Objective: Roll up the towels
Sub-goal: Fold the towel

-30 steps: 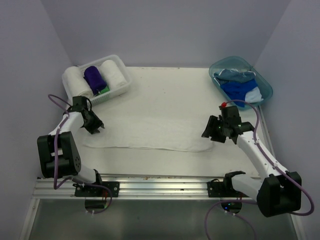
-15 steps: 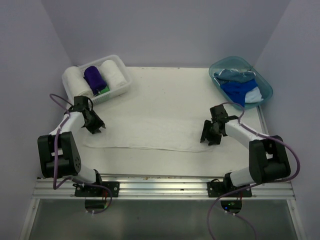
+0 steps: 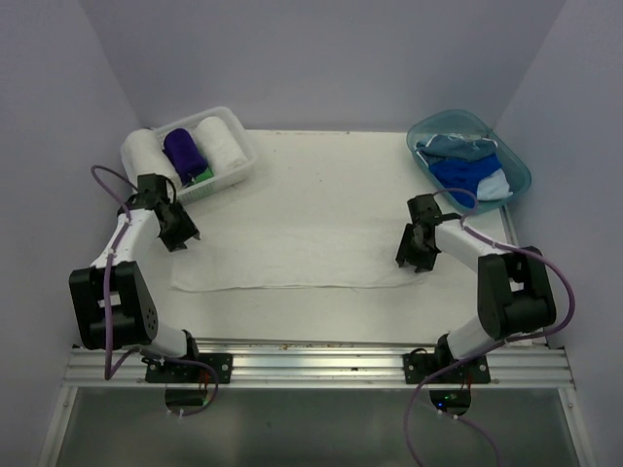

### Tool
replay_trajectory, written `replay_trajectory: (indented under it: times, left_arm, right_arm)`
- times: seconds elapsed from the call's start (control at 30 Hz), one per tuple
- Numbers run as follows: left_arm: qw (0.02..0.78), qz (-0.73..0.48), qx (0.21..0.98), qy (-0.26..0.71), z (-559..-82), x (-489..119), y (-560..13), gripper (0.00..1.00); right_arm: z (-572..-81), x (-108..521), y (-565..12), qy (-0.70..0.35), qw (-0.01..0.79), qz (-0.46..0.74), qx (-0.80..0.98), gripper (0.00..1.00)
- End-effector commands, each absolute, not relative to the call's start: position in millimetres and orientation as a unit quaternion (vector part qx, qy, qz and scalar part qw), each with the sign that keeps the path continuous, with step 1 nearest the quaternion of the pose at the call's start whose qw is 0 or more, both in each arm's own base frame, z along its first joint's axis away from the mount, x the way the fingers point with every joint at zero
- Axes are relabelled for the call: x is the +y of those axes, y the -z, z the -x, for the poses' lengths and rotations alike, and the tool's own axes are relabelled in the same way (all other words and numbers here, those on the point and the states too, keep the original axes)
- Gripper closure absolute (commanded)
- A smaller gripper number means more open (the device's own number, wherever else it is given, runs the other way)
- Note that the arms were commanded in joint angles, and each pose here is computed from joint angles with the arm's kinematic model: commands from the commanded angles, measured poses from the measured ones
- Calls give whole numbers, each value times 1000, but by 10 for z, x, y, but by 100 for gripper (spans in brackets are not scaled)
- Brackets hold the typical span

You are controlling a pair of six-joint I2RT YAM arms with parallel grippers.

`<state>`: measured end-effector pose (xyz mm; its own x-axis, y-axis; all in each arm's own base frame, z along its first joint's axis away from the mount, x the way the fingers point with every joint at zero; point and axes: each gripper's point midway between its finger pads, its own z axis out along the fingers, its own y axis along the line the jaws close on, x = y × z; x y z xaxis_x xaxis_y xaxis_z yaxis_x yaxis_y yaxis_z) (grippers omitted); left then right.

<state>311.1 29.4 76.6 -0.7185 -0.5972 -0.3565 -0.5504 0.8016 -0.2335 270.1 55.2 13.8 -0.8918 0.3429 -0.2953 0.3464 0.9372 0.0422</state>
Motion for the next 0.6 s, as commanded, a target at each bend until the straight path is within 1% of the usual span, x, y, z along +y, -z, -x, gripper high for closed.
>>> replay_trajectory:
  times: [0.0,0.07,0.1,0.17,0.2,0.23,0.37,0.43,0.57]
  left_arm:
    - [212,297,930,36,-3049,355,-850,53]
    - [205,302,930,28,-2994,373,-817,52]
    - [210,315,926,-4,-2939,479,-822,52]
    - [209,326,922,-30,-2830,555,-797,50]
    - [207,331,920,-46,-2785,602,-787,41]
    - [203,335,919,-50,-2746,625,-762,40]
    - [174,350,918,-69,-2559,721,-569,39]
    - [169,361,915,-70,-2539,795,-501,40]
    - [151,365,917,-52,-2565,755,-366,43]
  right_arm:
    - [-2787,408,-108,35,161,-197,966,49]
    - [-2881,434,-228,26,176,-190,966,48]
    - [-2909,446,-282,21,183,-188,965,47]
    - [-2970,477,-438,6,206,-182,961,45]
    - [-2985,480,-486,2,214,-182,960,44]
    - [-2987,495,-524,-2,218,-179,959,44]
    - [-2989,547,-658,-23,233,-176,956,44]
    - [-2984,584,-689,-36,239,-173,955,43]
    - [-2970,734,-568,-74,228,-167,956,44]
